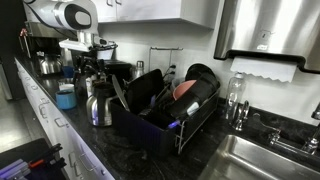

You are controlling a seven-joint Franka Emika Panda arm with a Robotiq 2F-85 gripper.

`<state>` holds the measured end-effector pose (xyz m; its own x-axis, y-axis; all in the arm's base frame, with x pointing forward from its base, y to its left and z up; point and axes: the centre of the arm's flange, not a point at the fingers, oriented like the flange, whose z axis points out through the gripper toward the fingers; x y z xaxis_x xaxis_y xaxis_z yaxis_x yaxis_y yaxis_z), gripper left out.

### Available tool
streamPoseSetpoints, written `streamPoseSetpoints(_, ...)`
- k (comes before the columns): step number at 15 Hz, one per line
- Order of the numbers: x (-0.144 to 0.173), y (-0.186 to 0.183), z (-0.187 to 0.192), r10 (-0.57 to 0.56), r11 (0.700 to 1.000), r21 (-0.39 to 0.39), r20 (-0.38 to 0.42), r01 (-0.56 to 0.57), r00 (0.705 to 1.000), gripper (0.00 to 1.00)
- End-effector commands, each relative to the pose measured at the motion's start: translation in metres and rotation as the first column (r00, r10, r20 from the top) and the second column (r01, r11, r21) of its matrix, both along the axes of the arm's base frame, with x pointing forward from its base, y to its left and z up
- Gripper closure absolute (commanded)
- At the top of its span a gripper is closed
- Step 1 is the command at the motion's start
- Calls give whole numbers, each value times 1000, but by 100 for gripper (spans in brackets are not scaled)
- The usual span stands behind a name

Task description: Move the white box to the right

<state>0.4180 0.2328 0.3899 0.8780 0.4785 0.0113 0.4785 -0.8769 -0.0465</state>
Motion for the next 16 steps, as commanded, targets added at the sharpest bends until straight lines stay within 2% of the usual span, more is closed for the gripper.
streamPoseSetpoints(1,10,4,-15,-18,1000,-4,7,18,1000,0)
streamPoseSetpoints(5,21,8,-30,-27,1000,13,34,26,999,0)
streamPoseSetpoints(6,24,8,-33,-28,1000,15,44,27,999,20)
streamPoseSetpoints(10,33,3,-37,-32,999,15,67,31,997,47)
streamPoseSetpoints(14,35,-9,-38,-41,999,3,67,41,997,78)
streamPoseSetpoints(16,37,-16,-37,-49,999,1,67,49,997,89)
